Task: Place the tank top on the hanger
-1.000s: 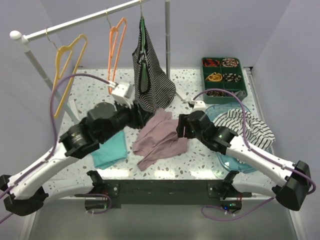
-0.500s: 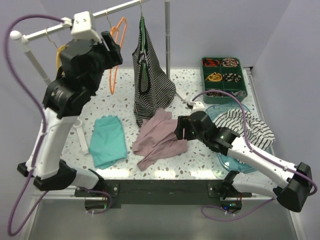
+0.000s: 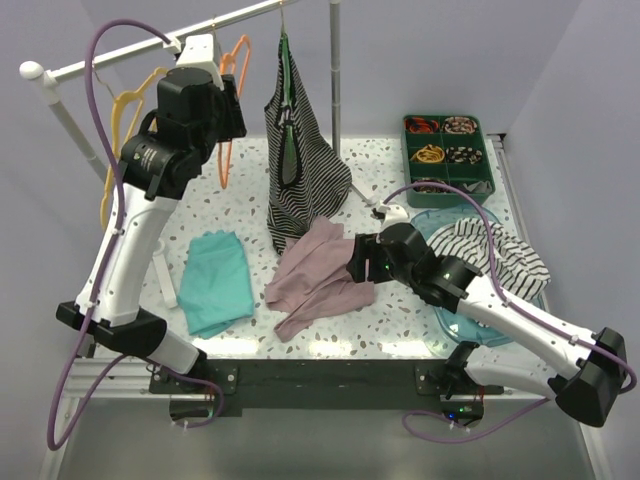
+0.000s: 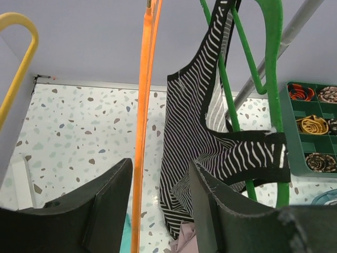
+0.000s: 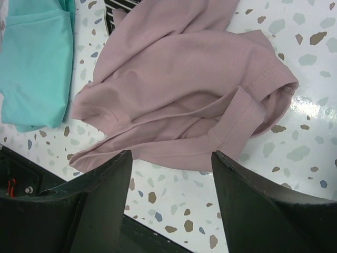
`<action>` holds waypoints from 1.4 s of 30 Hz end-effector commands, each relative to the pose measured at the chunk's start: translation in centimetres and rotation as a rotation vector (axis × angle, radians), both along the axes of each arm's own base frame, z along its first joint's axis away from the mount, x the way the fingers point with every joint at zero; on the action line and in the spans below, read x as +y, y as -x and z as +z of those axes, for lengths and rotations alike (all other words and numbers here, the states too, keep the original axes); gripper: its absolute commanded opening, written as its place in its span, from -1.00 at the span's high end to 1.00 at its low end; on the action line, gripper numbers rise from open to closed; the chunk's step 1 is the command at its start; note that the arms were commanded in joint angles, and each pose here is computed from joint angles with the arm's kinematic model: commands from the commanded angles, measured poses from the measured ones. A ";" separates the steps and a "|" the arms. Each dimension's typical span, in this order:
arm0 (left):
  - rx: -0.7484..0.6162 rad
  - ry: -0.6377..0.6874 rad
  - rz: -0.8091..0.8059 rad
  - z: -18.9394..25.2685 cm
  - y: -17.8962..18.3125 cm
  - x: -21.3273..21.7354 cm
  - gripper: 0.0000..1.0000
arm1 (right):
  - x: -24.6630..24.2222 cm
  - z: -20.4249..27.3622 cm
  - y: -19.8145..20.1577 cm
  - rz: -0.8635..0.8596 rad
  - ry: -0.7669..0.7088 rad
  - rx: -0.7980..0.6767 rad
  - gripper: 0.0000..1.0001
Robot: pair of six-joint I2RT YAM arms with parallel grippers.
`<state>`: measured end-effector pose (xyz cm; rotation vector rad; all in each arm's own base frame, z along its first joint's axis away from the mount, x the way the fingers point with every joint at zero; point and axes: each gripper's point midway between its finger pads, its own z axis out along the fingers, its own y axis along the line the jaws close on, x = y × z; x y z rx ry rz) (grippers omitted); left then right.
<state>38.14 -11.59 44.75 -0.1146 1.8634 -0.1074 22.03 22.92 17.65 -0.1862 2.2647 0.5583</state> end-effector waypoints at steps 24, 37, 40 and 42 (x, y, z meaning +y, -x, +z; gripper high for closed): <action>-0.177 -0.121 0.093 4.0 0.0 3.3 1.00 | 0.0 2.0 -0.3 0.018 -0.010 -0.057 -0.25; -0.202 -0.085 -0.013 4.4 3.6 3.1 1.00 | -0.6 3.0 -1.0 -0.009 0.011 -0.095 -0.28; -0.182 -0.061 -0.061 3.6 5.0 2.7 1.00 | -0.8 3.3 -1.1 -0.017 0.016 -0.104 -0.28; -0.189 -0.043 -0.103 3.7 6.5 2.5 1.00 | -0.9 3.5 -1.2 -0.025 0.019 -0.111 -0.28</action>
